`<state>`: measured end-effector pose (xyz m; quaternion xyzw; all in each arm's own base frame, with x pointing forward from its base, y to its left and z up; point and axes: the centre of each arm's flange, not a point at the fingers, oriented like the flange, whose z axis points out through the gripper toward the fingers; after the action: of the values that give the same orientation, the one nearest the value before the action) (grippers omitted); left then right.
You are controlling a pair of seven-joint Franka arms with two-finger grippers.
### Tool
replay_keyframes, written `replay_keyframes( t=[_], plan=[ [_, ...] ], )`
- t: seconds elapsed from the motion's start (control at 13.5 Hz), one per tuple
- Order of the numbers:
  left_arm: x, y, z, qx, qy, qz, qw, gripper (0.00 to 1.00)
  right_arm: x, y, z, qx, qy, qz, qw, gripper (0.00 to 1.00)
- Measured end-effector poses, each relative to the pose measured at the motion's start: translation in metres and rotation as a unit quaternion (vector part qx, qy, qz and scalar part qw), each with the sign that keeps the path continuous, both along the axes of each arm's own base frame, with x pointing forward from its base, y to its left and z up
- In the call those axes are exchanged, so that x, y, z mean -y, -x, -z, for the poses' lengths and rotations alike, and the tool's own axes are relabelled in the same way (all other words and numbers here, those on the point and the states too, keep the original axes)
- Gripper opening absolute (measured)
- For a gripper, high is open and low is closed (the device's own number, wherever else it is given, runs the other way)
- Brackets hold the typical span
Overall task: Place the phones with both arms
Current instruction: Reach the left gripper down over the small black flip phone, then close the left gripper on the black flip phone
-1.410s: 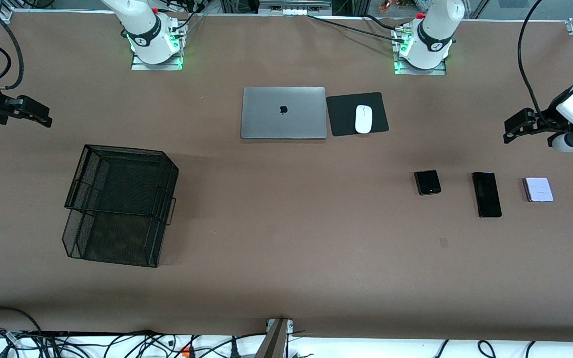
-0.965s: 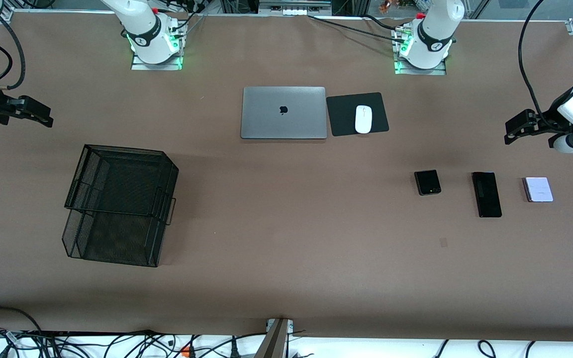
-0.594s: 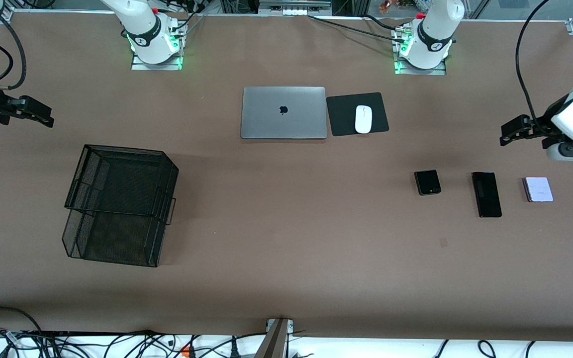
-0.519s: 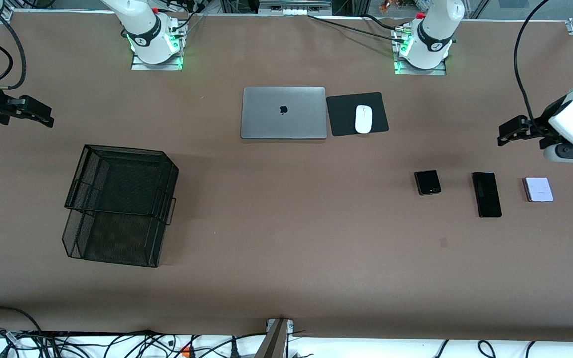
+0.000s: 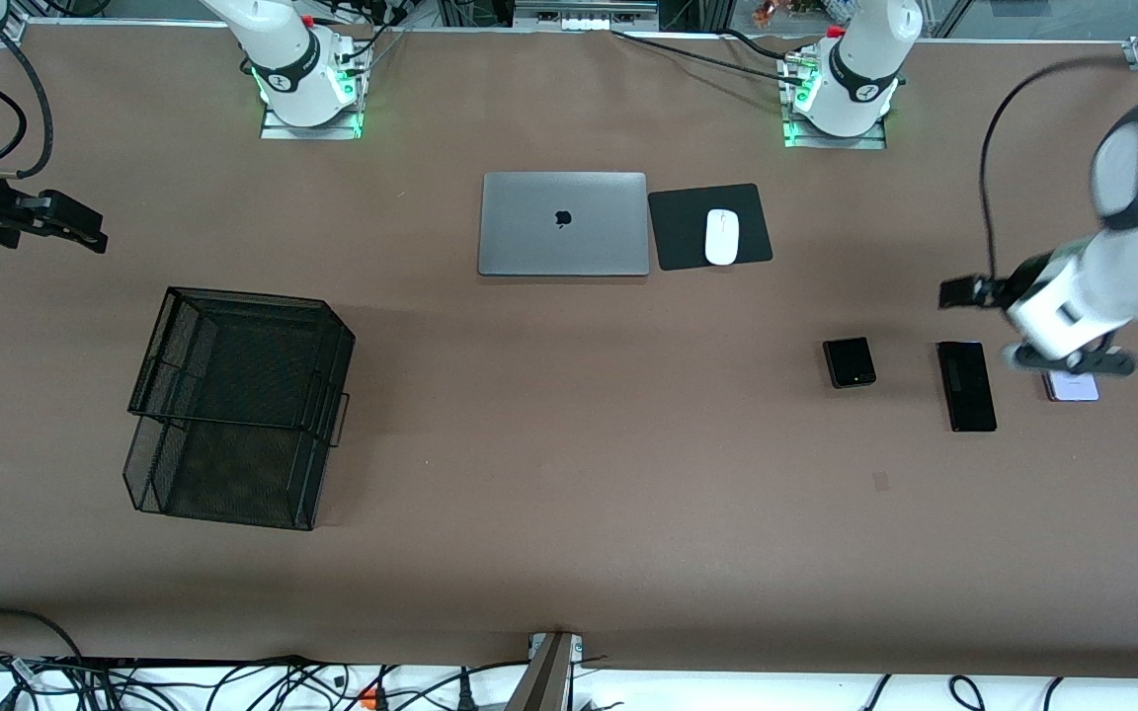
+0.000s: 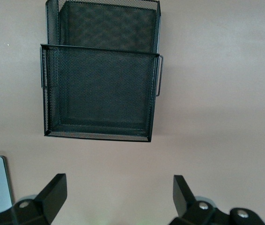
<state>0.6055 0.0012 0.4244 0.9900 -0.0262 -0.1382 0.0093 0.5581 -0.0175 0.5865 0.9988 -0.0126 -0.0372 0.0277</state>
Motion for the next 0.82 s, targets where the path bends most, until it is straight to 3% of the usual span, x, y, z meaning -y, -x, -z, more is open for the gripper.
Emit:
replay_keyframes(
  t=[0.22,0.45,0.82],
  plan=[
    [0.02,-0.012,0.092,0.045,-0.001,-0.01,0.999,1.0,0.0,0.0,0.0,0.0,0.0,0.0,1.0,1.0],
    [0.04,0.02,0.173,0.089,0.002,-0.014,0.996,1.0,0.0,0.0,0.0,0.0,0.0,0.0,1.0,1.0],
    [0.039,0.054,0.216,0.131,0.003,-0.024,0.991,1.0,-0.001,0.0,0.0,0.0,0.0,0.0,1.0,1.0]
  ],
)
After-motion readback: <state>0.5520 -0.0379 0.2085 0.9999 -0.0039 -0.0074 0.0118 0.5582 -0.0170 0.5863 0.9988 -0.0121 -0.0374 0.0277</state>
